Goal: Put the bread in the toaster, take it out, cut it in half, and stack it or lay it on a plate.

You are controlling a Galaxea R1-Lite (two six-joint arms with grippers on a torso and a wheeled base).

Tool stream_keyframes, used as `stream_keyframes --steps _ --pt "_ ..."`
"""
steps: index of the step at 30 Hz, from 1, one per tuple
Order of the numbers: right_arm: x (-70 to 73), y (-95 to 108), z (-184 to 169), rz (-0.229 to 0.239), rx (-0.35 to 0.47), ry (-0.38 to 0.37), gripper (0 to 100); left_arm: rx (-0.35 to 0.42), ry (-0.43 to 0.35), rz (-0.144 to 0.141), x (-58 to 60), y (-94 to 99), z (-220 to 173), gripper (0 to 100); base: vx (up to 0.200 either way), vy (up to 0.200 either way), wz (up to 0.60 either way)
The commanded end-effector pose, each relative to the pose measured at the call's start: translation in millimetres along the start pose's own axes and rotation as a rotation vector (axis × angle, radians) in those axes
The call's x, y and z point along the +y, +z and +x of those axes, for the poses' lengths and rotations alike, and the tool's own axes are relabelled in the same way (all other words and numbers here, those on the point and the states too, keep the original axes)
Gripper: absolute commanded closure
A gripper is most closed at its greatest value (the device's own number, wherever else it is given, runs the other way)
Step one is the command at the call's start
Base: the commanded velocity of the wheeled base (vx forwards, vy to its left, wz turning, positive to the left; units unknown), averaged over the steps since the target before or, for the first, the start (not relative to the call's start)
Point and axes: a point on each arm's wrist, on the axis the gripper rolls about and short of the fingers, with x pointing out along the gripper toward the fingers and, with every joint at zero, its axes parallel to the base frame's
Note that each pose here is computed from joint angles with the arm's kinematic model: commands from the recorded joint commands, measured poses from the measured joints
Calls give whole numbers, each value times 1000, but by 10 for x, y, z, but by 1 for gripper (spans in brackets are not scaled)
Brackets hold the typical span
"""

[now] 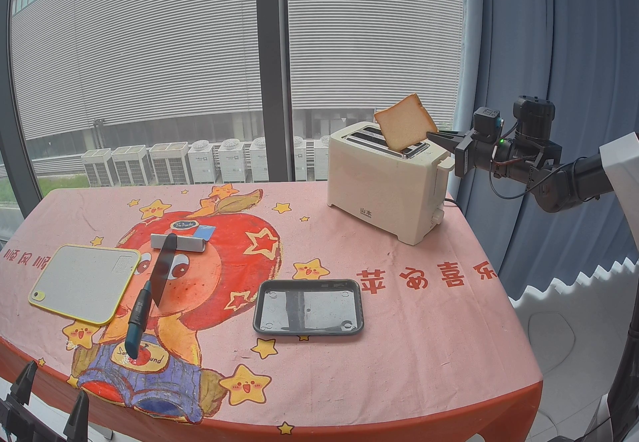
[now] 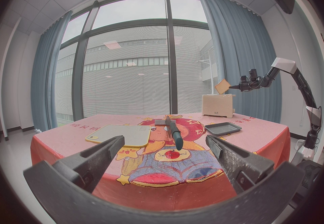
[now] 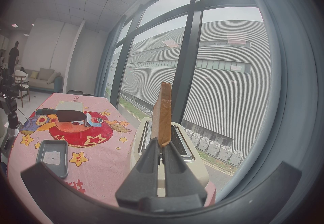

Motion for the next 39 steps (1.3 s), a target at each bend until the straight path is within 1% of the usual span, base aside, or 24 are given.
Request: stream_keyframes --steps 1,7,8,13,20,28,32,39 --pt "13 -15 16 1 2 5 100 9 -1 0 0 -42 7 0 0 0 0" --pt "42 -62 56 7 11 15 100 9 -1 0 0 -42 7 0 0 0 0" --pt "48 -100 77 11 17 18 100 8 -1 0 0 -37 6 0 0 0 0" --pt "48 -158 102 15 26 21 100 9 -1 0 0 -42 7 0 0 0 0" --pt "59 -198 129 20 34 26 100 9 -1 0 0 -42 7 0 0 0 0" --pt "111 -188 163 19 32 40 100 9 -1 0 0 -42 7 0 0 0 0" --pt "102 -165 167 17 26 38 100 9 -1 0 0 -42 7 0 0 0 0" --pt "85 -195 194 25 29 37 100 9 -1 0 0 -42 7 0 0 0 0"
